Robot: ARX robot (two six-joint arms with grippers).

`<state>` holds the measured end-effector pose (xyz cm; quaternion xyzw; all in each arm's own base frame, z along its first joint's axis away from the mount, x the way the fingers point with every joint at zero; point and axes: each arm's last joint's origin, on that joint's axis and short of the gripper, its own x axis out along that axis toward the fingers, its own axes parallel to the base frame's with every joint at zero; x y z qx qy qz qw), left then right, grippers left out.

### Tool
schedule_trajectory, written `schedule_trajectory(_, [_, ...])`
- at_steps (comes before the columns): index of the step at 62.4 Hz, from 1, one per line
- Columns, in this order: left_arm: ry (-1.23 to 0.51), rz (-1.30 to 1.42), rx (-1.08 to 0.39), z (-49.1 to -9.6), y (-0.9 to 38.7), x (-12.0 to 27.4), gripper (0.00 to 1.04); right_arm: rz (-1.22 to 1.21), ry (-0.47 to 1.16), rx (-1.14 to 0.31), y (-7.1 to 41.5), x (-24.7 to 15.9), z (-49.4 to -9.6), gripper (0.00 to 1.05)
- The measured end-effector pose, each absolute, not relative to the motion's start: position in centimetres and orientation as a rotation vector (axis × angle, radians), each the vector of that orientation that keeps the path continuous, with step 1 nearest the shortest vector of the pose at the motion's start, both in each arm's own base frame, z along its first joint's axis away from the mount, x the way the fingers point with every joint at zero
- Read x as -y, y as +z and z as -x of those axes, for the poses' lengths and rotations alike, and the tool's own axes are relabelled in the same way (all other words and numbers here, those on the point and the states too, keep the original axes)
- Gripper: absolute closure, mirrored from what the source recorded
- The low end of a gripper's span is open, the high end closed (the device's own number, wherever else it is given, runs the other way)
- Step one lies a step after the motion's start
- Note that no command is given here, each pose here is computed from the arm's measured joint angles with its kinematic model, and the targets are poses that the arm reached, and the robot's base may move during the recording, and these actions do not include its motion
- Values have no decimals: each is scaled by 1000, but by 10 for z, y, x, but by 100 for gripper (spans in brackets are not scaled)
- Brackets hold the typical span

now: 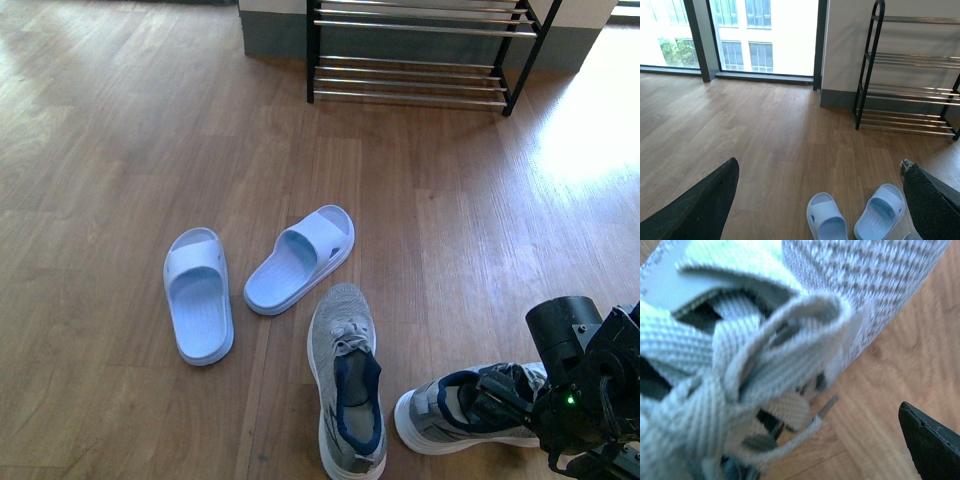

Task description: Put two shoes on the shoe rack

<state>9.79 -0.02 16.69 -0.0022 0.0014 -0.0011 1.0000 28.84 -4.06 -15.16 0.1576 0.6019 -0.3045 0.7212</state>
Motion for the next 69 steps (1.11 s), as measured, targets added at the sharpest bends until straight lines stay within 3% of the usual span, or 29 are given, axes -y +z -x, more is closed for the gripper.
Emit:
schedule_trajectory(10, [-2,4,-3,-98,167,0,9,-197,-691,-1315,-149,67,-288,9])
schedule_trajectory(19, [-2,4,-3,-98,167,0,9,-431,-685,-1342,-144,84,-282,9])
schedule_trajectory(27, [-2,4,-3,-98,167,0,9,-623,-660,-1336,-144,74,-280,9])
schedule_trajectory(49, [-2,4,-3,-98,167,0,9,-605,-646,-1318,-153,59,-276,9])
schedule_trajectory(69, [-2,4,-3,-98,167,0,9,-563,-646,-1314,-154,65,-267,54])
